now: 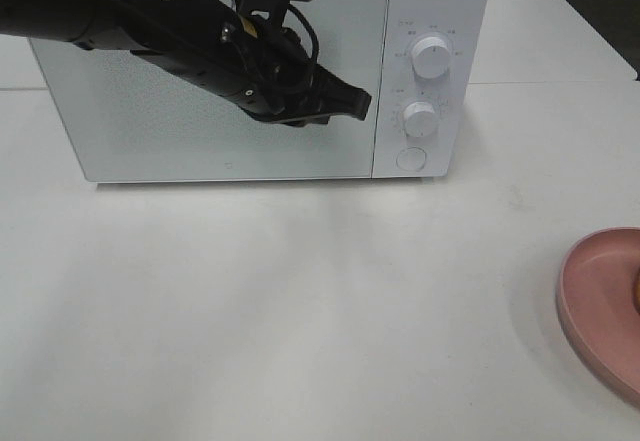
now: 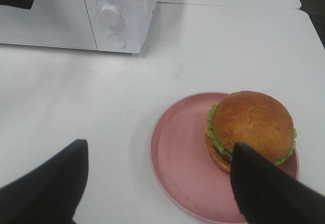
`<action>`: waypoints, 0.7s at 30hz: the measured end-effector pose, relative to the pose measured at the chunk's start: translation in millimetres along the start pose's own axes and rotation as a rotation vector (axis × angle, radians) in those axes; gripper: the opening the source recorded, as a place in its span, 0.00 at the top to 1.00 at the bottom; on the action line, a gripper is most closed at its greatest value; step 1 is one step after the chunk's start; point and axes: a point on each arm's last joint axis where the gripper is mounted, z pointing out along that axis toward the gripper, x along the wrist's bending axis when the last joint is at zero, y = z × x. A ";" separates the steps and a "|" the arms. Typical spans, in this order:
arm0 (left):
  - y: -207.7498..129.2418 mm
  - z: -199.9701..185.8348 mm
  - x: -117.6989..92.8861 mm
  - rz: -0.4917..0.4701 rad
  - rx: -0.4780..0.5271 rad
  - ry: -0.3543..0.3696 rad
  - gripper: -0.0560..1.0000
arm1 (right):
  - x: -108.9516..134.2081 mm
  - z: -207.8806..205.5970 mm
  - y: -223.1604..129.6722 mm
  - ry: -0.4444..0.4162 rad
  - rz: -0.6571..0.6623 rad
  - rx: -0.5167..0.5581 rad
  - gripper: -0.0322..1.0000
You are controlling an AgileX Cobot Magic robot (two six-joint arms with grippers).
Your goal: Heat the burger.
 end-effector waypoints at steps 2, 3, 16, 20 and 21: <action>-4.0 -5.7 -2.0 0.001 0.066 -0.015 0.82 | 0.0 0.0 0.0 0.000 0.000 0.000 0.24; -5.7 -9.2 -3.1 0.003 0.098 -0.022 0.73 | 0.0 0.0 0.0 0.000 0.000 0.000 0.24; -30.7 -46.1 -12.3 -0.003 0.487 -0.088 0.01 | 0.0 0.0 0.0 0.000 0.000 0.000 0.24; -34.8 -56.1 -13.5 0.002 0.564 -0.095 0.01 | 0.0 0.0 0.0 0.000 0.000 0.000 0.24; -35.4 -62.1 -12.5 -0.017 0.589 -0.093 0.01 | 0.0 0.0 0.0 0.000 0.000 0.000 0.24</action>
